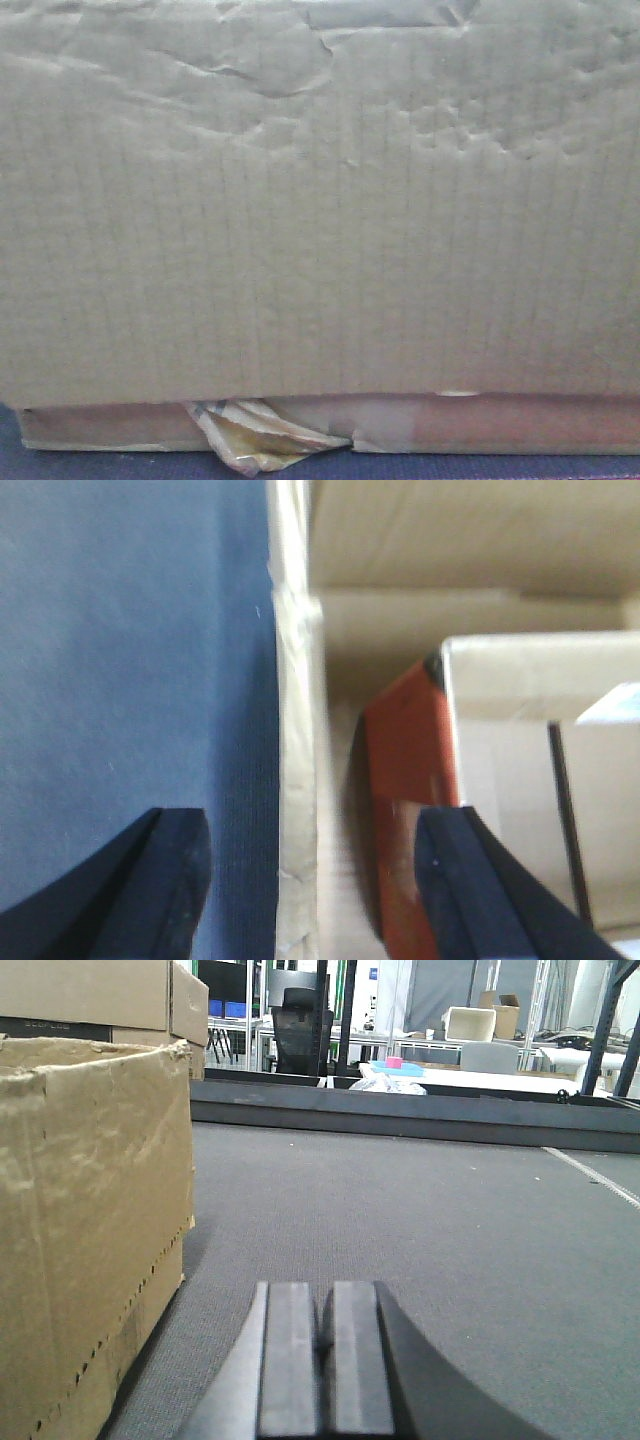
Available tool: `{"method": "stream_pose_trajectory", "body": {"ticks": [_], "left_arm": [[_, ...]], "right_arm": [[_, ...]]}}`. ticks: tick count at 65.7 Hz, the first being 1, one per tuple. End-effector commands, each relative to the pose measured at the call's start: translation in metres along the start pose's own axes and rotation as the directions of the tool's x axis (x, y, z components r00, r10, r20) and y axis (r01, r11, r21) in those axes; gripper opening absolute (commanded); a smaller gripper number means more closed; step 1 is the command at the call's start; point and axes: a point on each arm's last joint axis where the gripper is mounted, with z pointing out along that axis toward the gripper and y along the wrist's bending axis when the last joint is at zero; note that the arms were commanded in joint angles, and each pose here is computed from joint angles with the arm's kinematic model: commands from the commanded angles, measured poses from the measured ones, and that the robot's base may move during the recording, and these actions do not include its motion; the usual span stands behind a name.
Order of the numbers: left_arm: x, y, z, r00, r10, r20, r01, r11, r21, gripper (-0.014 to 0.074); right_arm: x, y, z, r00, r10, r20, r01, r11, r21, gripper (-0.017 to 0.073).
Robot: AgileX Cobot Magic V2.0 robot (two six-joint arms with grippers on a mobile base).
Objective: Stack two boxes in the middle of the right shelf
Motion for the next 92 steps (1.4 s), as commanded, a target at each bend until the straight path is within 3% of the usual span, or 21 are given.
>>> {"method": "stream_pose_trajectory", "body": {"ticks": [1, 25, 66, 71, 77, 92], "left_arm": [[0.003, 0.0, 0.012, 0.999, 0.011, -0.031, -0.012, 1.0, -0.017, 0.035], [0.019, 0.007, 0.039, 0.99, 0.024, -0.142, -0.031, 0.998, -0.049, 0.035], [0.02, 0.007, 0.039, 0.989, 0.024, -0.145, -0.031, 0.998, -0.046, 0.035], [0.02, 0.007, 0.039, 0.989, 0.024, -0.145, -0.031, 0.998, -0.046, 0.035], [0.02, 0.007, 0.039, 0.989, 0.024, -0.145, -0.031, 0.998, -0.046, 0.035], [0.02, 0.007, 0.039, 0.989, 0.024, -0.145, -0.031, 0.998, -0.046, 0.035]], "right_arm": [[-0.001, 0.0, 0.0, 1.0, 0.001, 0.015, -0.001, 1.0, 0.003, -0.0162], [-0.001, 0.0, 0.0, 1.0, 0.001, 0.015, -0.001, 1.0, 0.003, -0.0162], [-0.003, 0.0, 0.0, 0.999, 0.001, 0.037, -0.001, 1.0, 0.005, -0.0162], [-0.013, -0.001, -0.001, 0.989, 0.003, 0.149, -0.004, 1.0, 0.009, -0.0162], [-0.031, -0.001, -0.004, 0.985, 0.003, 0.17, -0.004, 1.0, 0.007, -0.0162], [-0.095, -0.001, -0.005, 0.999, 0.0, -0.054, -0.001, 1.0, -0.02, -0.0162]]}}
